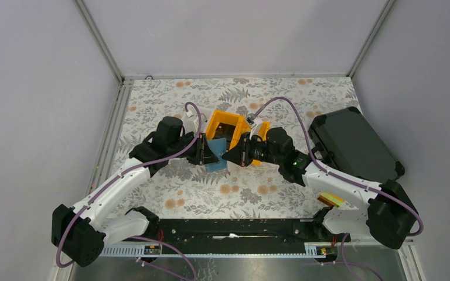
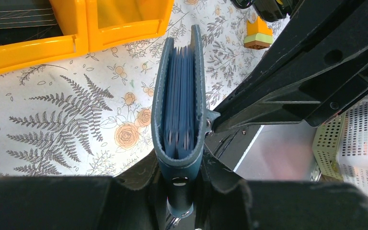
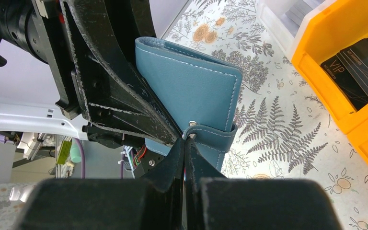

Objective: Put the credit cards into the card holder
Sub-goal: Close the card holder at the center of the board.

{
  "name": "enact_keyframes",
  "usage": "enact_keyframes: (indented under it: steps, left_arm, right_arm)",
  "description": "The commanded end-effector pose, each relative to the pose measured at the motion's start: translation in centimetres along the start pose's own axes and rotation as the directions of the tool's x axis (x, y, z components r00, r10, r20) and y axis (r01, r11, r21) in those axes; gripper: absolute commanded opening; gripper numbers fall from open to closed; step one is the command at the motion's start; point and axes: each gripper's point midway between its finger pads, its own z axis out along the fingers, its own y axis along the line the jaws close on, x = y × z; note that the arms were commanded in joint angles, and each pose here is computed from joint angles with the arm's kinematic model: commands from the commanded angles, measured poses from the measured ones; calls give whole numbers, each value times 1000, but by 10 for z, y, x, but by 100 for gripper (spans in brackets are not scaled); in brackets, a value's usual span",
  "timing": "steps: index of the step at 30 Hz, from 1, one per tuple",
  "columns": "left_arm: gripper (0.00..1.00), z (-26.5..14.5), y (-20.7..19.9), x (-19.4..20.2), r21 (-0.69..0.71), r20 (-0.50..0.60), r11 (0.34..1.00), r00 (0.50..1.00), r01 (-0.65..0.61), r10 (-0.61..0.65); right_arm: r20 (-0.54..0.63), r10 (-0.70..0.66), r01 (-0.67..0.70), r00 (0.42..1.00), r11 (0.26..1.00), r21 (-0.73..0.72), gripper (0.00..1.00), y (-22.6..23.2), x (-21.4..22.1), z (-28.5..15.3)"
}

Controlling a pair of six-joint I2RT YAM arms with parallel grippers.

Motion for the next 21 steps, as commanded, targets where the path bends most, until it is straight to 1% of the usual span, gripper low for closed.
enact_keyframes:
  steps: [1,21]
  left_arm:
    - [0,-3,-11,-8,35,50,999,998,-33,31]
    - [0,-2,-13,-7,57,43,998,999,-29,27]
  right_arm:
    - [87,-35,37,996,999,-28,0,16,-21,-3]
    - [33,-22,23,999,999,-42,0,14,-13,7]
